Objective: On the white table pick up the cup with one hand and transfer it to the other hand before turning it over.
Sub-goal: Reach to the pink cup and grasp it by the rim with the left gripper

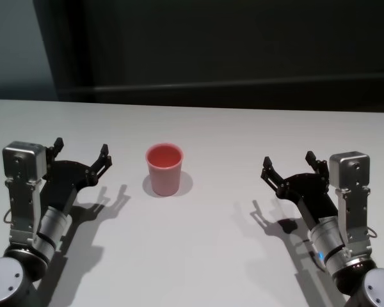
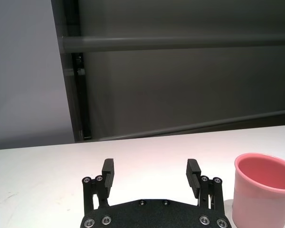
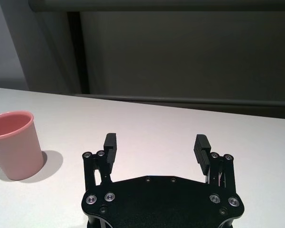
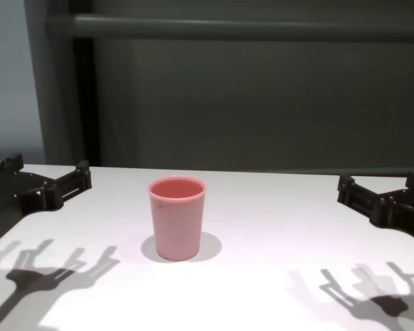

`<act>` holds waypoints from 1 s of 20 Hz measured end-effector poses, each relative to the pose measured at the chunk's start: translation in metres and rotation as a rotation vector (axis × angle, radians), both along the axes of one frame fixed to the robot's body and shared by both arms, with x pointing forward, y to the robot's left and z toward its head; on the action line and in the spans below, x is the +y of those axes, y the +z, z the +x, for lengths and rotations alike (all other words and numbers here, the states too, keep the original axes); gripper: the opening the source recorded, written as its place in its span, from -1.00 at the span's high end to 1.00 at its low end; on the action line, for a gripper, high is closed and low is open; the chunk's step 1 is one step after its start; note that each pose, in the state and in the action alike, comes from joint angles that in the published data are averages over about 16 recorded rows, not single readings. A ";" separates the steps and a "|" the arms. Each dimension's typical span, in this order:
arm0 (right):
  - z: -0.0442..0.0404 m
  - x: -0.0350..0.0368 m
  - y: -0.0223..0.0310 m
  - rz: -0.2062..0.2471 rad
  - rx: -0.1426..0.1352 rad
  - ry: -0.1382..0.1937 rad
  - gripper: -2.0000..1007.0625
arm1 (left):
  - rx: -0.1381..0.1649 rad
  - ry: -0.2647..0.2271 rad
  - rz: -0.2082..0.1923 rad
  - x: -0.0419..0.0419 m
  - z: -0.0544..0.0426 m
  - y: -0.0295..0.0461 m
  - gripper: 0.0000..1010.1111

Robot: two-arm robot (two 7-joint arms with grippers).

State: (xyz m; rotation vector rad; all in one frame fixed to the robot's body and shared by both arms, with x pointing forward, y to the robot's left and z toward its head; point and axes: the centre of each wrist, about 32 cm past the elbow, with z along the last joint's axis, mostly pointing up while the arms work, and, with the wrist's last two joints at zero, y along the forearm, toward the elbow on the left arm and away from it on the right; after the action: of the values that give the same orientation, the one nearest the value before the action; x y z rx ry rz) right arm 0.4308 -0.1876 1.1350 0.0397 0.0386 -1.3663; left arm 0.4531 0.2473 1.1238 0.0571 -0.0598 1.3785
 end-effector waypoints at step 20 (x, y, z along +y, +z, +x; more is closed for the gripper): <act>0.0000 0.0000 0.0000 0.000 0.000 0.000 -0.99 | 0.000 0.000 0.000 0.0000 0.0000 0.0000 -0.99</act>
State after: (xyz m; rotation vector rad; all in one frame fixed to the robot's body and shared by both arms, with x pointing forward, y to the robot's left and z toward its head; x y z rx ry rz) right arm 0.4308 -0.1876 1.1350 0.0397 0.0386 -1.3663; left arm 0.4531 0.2473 1.1238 0.0572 -0.0597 1.3785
